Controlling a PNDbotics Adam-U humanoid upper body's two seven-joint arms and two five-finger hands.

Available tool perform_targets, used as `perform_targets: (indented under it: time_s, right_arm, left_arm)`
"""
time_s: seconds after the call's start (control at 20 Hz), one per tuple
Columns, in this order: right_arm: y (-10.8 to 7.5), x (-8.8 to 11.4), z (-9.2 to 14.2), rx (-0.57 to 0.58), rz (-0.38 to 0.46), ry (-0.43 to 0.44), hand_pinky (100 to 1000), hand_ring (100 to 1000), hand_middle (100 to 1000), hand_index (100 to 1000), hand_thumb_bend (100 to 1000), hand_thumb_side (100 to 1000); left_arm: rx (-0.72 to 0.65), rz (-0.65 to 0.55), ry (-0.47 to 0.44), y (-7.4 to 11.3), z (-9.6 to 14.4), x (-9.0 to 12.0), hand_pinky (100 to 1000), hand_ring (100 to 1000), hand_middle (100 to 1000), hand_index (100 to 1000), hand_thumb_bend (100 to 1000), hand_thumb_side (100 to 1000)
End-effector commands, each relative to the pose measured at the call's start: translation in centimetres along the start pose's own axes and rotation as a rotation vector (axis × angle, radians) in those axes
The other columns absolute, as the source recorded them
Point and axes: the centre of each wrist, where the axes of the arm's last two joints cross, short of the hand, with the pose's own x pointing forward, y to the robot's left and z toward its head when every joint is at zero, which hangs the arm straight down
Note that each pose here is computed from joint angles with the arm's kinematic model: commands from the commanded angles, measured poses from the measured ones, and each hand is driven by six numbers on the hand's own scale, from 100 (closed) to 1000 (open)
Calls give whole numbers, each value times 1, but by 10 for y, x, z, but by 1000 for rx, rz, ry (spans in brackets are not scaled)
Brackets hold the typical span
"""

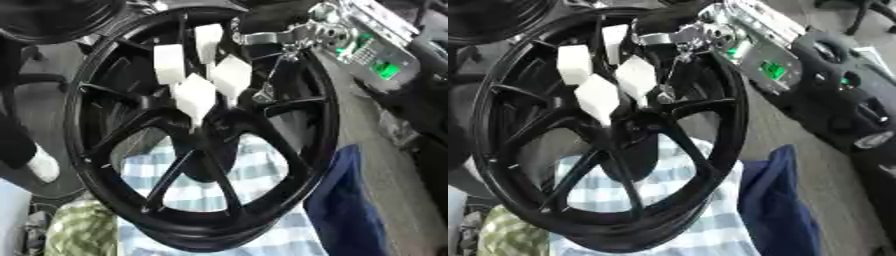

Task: Pull the pin out of the wheel hub.

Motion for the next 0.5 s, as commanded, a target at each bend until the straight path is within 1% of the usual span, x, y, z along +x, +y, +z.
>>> perform_targets:
  time_s: [0.05,0.5]
  right_arm:
    - [-12,0,9,-24,9,0,731,515,504,583,282,100]
    - [-18,2,14,-34,-36,1,722,501,486,565,281,100]
  left_arm:
    - [-3,-8,-32,2,-3,9,871,776,825,790,1000,550]
    - [-2,-13,-31,3,-3,8,873,776,826,790,1000,551]
